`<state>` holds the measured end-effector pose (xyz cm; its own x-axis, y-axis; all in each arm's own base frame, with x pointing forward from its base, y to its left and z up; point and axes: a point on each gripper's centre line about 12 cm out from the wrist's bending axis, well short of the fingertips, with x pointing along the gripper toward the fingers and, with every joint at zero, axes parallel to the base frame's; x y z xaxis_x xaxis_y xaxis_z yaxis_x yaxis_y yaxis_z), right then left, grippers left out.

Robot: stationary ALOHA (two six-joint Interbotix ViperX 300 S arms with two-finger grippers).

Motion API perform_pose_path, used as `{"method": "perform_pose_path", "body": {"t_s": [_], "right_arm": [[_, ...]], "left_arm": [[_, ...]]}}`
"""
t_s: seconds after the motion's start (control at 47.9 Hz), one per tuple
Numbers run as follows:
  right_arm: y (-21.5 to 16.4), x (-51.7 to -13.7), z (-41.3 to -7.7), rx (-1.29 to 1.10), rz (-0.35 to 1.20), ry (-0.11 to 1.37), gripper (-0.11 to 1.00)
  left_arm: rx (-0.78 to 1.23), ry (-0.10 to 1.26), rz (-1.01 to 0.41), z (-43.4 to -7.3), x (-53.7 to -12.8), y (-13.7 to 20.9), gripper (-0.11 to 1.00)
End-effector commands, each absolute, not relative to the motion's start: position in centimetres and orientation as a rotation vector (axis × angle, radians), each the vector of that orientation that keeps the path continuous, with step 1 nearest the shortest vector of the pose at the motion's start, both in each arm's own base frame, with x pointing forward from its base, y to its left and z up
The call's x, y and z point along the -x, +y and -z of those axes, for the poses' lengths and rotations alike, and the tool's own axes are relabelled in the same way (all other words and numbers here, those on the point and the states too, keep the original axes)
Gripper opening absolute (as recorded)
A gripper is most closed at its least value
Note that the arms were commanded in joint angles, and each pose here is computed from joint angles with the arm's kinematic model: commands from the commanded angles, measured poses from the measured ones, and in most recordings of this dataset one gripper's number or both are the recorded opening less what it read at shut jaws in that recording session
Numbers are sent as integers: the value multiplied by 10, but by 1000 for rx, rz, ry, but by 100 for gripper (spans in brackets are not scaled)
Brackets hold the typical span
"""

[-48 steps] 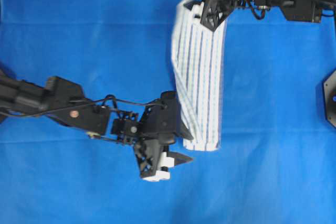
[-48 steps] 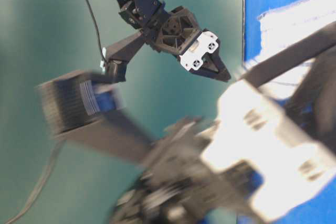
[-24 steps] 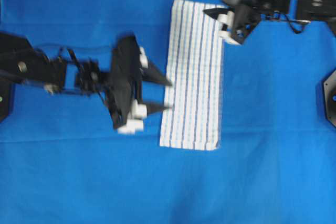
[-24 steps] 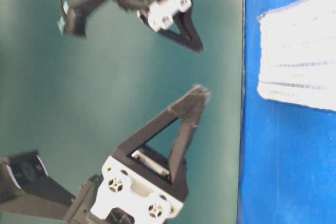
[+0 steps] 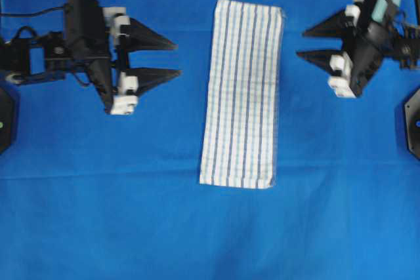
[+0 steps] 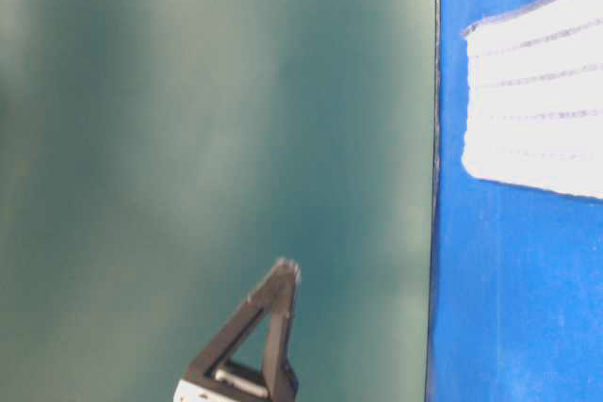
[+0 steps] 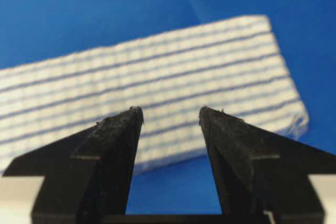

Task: Fold the blue towel.
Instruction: 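Move both grippers to the strip's top corners and grasp them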

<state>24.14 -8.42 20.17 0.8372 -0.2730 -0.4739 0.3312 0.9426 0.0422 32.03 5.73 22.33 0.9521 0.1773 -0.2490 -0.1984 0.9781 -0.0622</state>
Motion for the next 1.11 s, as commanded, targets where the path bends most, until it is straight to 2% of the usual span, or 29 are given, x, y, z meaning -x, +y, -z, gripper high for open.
{"method": "perform_pose_path", "body": {"t_s": [0.0, 0.522, 0.773, 0.878, 0.961, 1.087], "right_arm": [[-80, -240, -206, -128, 306, 448, 54], [-81, -242, -207, -130, 301, 435, 54], [-119, -241, -209, -161, 431, 433, 57], [-138, -241, -203, -181, 491, 459, 64], [-155, -246, -198, -185, 527, 485, 68], [-178, -253, -186, -195, 564, 535, 68]], "left_arm": [[83, 203, -208, -227, -308, 61, 53], [75, 209, -209, -226, -314, 63, 56], [-54, 224, -237, -228, -345, 84, 58], [-76, 271, -279, -219, -364, 108, 64], [-67, 322, -314, -207, -376, 128, 75], [-50, 388, -360, -185, -396, 159, 86]]}}
